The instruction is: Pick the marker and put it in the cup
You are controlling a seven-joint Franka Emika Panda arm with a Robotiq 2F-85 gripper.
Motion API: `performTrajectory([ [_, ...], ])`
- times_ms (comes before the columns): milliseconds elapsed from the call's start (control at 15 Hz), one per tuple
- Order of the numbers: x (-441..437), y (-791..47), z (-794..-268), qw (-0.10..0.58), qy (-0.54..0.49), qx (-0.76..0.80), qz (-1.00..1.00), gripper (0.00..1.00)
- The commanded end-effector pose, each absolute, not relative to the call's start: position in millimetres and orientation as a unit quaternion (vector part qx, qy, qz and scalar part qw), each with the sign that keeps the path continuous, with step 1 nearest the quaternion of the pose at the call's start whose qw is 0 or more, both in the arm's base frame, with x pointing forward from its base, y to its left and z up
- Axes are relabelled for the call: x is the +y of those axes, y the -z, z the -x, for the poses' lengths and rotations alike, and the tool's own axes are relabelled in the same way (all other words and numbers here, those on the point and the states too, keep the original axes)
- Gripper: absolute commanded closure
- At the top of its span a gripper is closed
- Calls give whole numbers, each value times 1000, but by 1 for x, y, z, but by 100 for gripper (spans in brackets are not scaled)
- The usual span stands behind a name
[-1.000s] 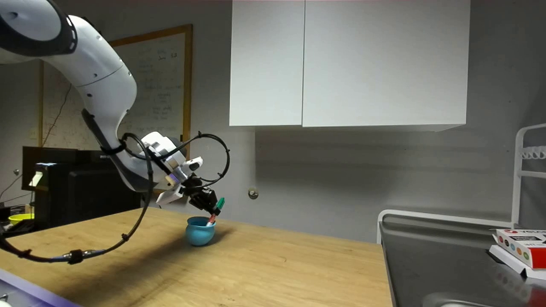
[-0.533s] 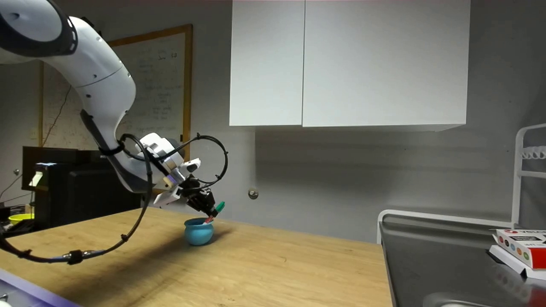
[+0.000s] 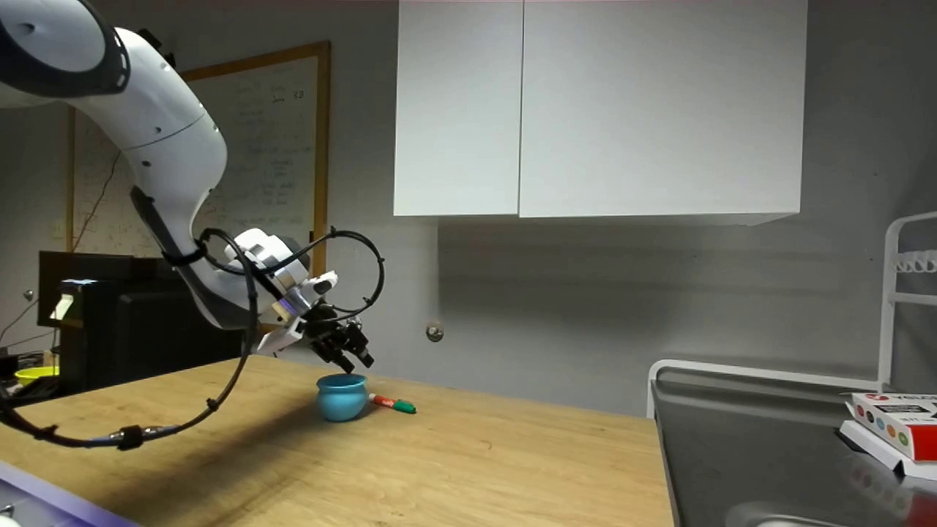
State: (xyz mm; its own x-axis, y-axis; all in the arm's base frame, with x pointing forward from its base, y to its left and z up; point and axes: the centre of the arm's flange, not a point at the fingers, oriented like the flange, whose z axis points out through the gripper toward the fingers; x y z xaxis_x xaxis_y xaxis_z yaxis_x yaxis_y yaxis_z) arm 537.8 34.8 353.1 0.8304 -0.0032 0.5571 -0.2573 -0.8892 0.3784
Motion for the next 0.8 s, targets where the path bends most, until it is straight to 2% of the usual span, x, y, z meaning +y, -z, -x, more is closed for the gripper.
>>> performTrajectory([
  [0, 37, -353, -528, 241, -282, -69, -926, 0],
  [333, 30, -364, -513, 262, -252, -45, -930, 0],
  [533, 50, -361, -483, 265, -216, -6, -940, 0],
  [600, 39, -352, -511, 260, -237, -29, -936, 0],
  [733, 50, -350, -496, 259, -225, -14, -939, 0],
])
